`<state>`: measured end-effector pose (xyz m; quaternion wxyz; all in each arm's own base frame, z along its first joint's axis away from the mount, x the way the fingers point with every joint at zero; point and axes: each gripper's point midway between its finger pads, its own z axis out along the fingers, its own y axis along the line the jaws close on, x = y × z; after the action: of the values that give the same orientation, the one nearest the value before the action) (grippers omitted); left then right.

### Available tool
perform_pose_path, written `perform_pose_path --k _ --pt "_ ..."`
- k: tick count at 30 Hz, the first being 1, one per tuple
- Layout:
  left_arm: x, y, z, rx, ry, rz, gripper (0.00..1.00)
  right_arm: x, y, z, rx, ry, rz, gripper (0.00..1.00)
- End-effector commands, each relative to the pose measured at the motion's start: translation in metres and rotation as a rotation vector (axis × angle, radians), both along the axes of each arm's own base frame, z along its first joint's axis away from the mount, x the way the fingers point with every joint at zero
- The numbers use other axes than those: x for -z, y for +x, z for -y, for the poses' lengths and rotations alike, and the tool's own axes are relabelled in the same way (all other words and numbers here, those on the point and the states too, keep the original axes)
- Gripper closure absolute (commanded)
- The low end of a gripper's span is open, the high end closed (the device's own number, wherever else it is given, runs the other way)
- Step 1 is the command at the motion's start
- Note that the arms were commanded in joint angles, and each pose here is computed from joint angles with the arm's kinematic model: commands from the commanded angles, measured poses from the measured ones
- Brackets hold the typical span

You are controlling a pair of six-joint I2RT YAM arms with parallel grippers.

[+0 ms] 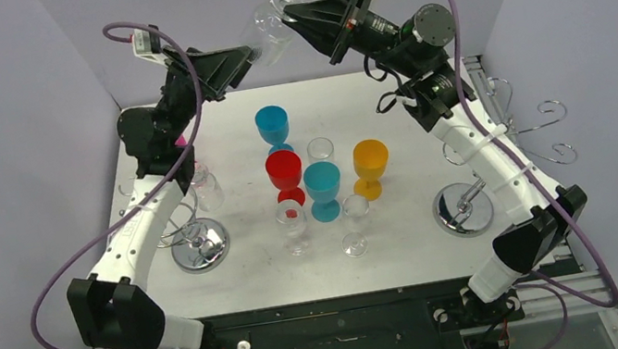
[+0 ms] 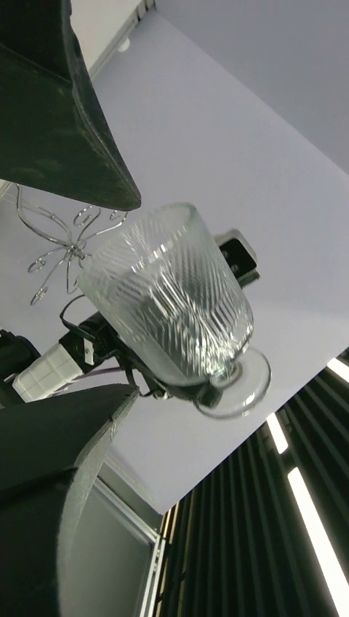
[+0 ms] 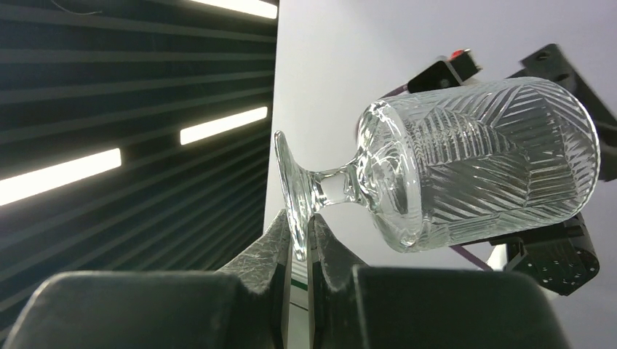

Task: Take the wine glass off the wine glass rack
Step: Place the wine glass at the center of the board.

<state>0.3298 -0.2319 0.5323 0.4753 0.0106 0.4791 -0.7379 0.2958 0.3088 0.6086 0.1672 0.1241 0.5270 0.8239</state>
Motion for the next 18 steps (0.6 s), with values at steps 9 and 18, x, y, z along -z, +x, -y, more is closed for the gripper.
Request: perform_pose_path --k 9,18 --pt "-0.070 -0.079 0.011 0.154 -0.125 0.324 0.37 -0.035 -0.036 0.026 -0.044 0.153 0.085 1.00" --pt "-0.099 -0.122 0.010 0.215 -0.207 0.415 0.78 -0.040 -0.043 0.033 -0.098 0.227 0.068 1.00"
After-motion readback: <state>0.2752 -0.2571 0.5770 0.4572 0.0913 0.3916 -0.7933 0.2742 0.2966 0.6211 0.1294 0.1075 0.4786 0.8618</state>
